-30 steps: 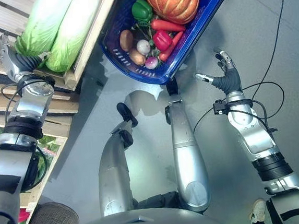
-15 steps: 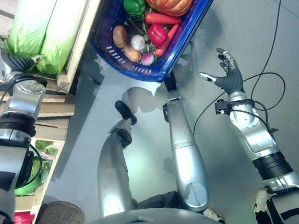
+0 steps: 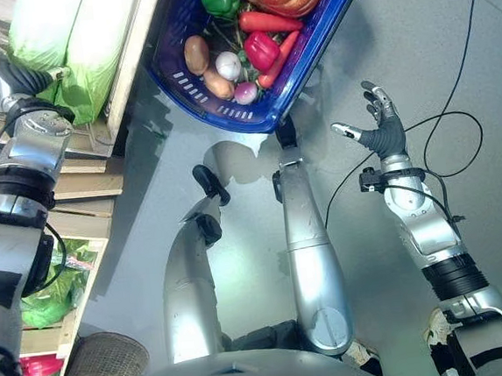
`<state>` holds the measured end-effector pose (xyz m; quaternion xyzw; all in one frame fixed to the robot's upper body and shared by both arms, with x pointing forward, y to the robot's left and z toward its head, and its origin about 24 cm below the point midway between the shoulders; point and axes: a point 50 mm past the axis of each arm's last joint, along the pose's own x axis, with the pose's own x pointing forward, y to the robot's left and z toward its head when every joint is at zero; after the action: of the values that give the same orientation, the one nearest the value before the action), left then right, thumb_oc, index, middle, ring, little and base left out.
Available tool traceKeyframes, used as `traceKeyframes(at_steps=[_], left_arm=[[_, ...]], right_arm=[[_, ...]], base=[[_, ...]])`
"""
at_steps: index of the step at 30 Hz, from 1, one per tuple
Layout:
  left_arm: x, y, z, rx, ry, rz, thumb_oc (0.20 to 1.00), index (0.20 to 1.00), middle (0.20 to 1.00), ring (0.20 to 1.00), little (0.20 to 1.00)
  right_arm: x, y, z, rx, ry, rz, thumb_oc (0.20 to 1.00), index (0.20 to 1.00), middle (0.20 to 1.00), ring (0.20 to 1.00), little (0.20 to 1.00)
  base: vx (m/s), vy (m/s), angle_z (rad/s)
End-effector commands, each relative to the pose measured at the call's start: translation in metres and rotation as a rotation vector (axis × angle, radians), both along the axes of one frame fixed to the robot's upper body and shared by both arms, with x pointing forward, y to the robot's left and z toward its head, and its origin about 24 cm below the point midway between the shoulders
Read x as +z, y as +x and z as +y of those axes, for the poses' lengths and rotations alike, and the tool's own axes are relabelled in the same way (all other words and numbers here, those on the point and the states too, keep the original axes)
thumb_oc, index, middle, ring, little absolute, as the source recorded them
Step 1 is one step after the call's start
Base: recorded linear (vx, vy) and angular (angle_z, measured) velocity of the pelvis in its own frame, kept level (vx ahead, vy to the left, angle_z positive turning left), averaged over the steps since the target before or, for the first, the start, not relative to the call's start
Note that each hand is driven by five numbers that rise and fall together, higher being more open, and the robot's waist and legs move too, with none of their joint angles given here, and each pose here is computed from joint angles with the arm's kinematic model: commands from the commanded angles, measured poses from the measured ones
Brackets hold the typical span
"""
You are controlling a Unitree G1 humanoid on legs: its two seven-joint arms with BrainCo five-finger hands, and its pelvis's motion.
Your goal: Pick up fruits and vegetables into the basket
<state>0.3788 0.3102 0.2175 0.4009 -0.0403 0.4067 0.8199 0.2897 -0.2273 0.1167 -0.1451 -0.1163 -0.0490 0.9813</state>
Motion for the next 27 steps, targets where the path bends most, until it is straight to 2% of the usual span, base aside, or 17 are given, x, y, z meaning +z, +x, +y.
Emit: traceKeyframes(at_steps=[1,10,15,16,17,18,27], left_arm=[[-0.001,-0.016,0.039,0.117,-0.002,0.073,1.0,1.0,1.0,1.0,1.0],[-0.021,-0.015,0.049,0.066,-0.144,0.309,1.0,1.0,1.0,1.0,1.0],[-0.034,-0.017,0.051,0.044,-0.199,0.366,1.0,1.0,1.0,1.0,1.0],[-0.036,-0.017,0.051,0.041,-0.212,0.368,0.595,0.595,0.595,0.595,0.595],[-0.038,-0.018,0.052,0.037,-0.227,0.369,0.46,0.46,0.46,0.46,0.46],[-0.039,-0.018,0.051,0.035,-0.237,0.371,0.2,0.2,0.2,0.2,0.2],[-0.05,-0.018,0.049,-0.009,-0.327,0.338,0.2,0.2,0.2,0.2,0.2]], right_arm=[[0.006,-0.005,-0.005,0.029,-0.007,-0.039,1.0,1.0,1.0,1.0,1.0],[0.006,-0.003,-0.01,0.036,-0.015,-0.034,1.0,1.0,1.0,1.0,1.0],[0.008,-0.002,-0.013,0.039,-0.019,-0.032,1.0,1.0,1.0,1.0,1.0],[0.008,-0.002,-0.013,0.039,-0.021,-0.032,1.0,1.0,1.0,1.0,1.0],[0.009,-0.002,-0.013,0.041,-0.023,-0.033,1.0,1.0,1.0,1.0,1.0],[0.009,-0.003,-0.013,0.043,-0.023,-0.035,1.0,1.0,1.0,1.0,1.0],[0.015,-0.006,-0.013,0.05,-0.023,-0.053,1.0,1.0,1.0,1.0,1.0]], base=[[0.02,0.039,-0.06],[0.02,0.036,-0.04],[0.02,0.026,-0.08],[0.01,0.007,-0.06],[0.01,0.006,-0.04],[0.0,0.0,0.0],[0.0,0.0,0.0]])
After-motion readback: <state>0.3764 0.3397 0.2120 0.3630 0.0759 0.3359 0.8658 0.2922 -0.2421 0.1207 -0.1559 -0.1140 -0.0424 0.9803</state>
